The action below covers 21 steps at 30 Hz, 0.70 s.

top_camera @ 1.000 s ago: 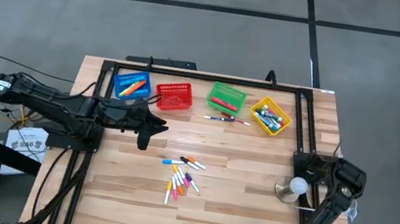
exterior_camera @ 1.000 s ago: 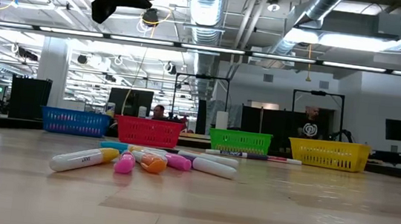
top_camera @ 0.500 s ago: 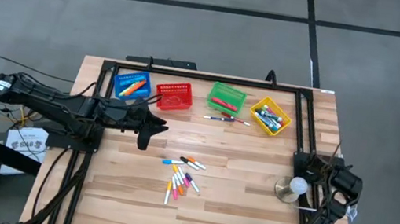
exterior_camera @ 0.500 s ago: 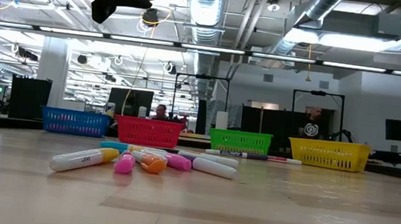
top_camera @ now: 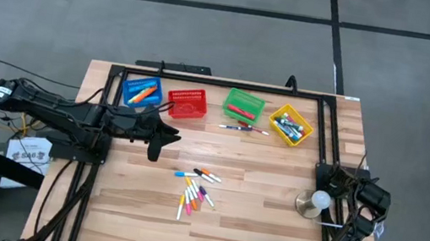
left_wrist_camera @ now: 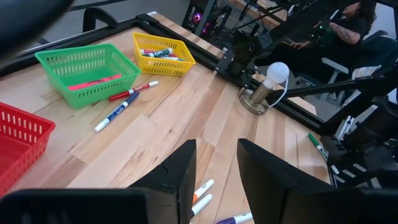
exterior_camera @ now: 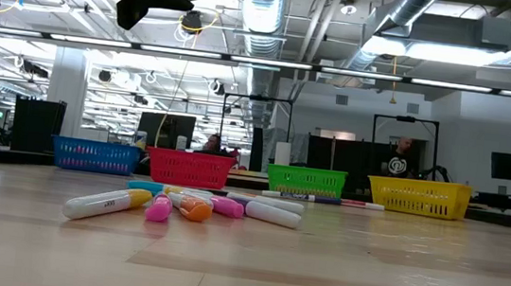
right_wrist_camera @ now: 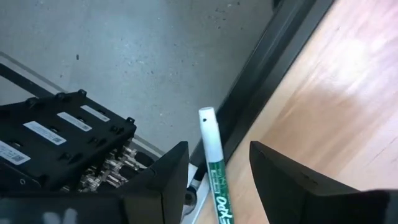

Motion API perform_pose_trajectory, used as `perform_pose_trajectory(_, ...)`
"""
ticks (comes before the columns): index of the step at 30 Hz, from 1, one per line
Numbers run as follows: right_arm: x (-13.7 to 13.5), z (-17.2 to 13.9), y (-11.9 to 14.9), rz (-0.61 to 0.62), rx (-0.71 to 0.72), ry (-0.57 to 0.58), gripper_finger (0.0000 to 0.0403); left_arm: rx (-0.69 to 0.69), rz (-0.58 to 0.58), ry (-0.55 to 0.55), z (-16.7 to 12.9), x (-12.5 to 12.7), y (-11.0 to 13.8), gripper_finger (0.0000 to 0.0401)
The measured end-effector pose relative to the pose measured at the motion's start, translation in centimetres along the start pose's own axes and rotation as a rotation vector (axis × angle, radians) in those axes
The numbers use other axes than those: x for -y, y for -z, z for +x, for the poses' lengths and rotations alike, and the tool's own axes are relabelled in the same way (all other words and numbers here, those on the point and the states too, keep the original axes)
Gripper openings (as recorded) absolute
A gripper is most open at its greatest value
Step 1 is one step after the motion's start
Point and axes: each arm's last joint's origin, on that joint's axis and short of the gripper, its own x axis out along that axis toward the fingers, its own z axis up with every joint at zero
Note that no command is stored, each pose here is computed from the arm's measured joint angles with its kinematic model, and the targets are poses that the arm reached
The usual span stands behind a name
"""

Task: Pick & Place Markers
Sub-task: Put the small green marker pen into the red bin

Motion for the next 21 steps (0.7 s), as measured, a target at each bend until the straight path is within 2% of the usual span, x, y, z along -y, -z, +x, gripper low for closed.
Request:
perform_pose_trajectory(12, -0.2, 1.9, 0.4, -0.001, -0.050, 0.042, 0.0155, 0.000, 0.000, 0.000, 0.0, 0.0, 0.0, 0.0115)
perform_pose_trajectory(21, 1.1, 1.8, -0.2, 0.081, -0.055, 0.078, 0.0093, 0.000, 0.000, 0.000, 0.0, 0.0, 0.0, 0.0115)
